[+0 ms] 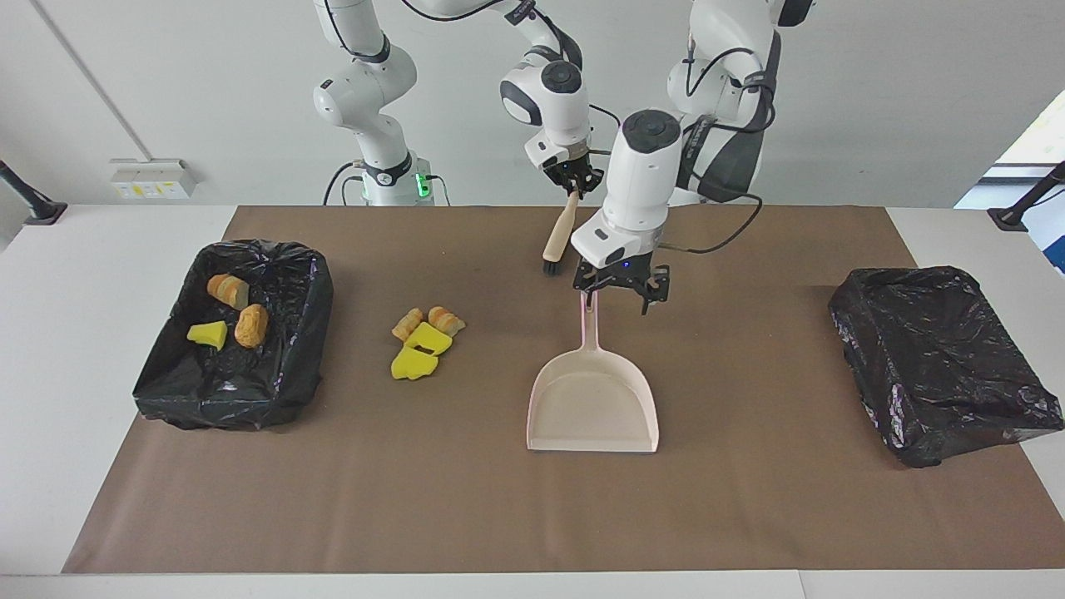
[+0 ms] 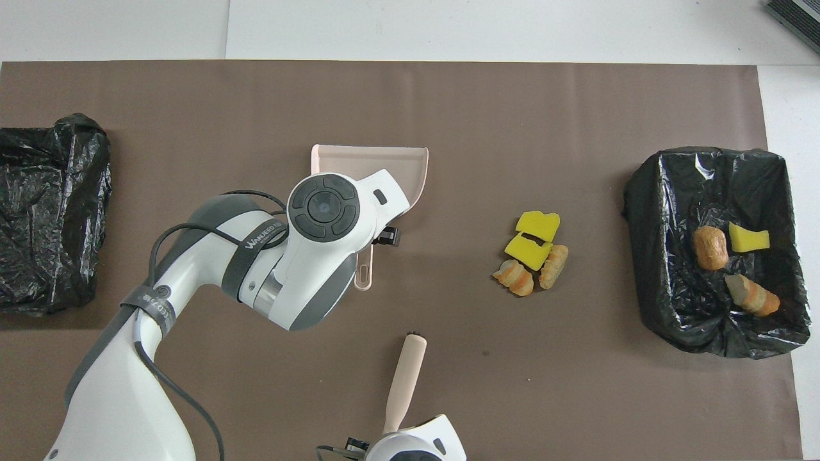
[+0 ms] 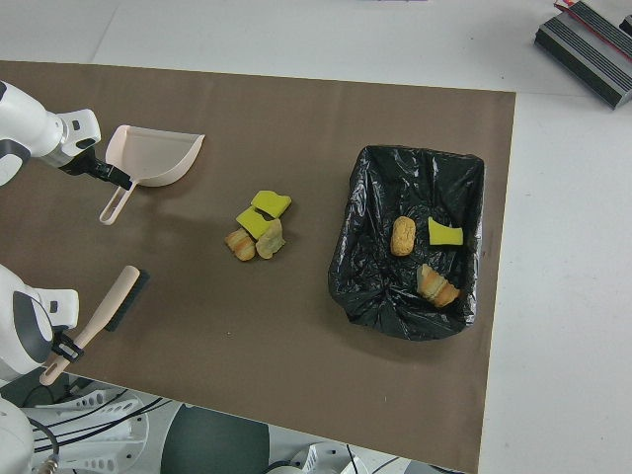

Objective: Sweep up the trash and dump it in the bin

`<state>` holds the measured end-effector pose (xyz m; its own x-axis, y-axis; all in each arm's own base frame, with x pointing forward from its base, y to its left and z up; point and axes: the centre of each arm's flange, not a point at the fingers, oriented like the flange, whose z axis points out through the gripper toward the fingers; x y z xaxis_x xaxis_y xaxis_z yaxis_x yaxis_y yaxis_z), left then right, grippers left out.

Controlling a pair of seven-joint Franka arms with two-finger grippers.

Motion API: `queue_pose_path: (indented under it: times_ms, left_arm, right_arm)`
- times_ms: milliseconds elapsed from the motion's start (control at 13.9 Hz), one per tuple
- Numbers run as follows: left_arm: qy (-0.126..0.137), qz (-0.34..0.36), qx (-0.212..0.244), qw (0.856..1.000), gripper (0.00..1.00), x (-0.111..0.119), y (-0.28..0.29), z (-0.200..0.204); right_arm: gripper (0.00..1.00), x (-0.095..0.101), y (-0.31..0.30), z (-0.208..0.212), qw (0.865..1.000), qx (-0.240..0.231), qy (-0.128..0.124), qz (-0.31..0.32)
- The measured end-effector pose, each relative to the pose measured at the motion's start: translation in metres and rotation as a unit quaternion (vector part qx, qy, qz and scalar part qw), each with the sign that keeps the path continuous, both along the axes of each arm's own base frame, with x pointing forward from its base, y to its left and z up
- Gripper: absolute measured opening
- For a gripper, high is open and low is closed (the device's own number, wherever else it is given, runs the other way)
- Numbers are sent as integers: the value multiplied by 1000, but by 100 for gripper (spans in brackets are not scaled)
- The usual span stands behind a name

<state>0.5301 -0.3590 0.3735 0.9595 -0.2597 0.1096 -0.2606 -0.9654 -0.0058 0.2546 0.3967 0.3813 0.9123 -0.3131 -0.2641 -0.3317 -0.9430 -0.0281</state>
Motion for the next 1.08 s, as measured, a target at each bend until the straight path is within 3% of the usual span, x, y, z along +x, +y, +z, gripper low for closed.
queue_pose_path:
  times_ms: [144,289,649,938,1010,1082]
  left_arm:
    - [-3,2,-3,1000,100,0,4,-9]
    - [-1,1,-2,1000,100,-2,4,-15]
    - [2,-14,2,1000,96,-5,3,-21]
    - [0,-44,5,999,54,-5,3,-21]
    - [0,-54,6,999,54,-4,3,-21]
    - [0,-62,7,998,46,-4,3,-21]
  right_arm:
    - [26,14,-41,29,999,-30,12,28]
    - [26,29,-81,46,996,-66,5,54]
    - [26,93,-164,32,979,-145,-22,143]
    - [26,138,-212,33,949,-217,-10,227]
    - [26,149,-222,36,944,-225,-5,241]
    - [26,160,-233,36,940,-225,0,256]
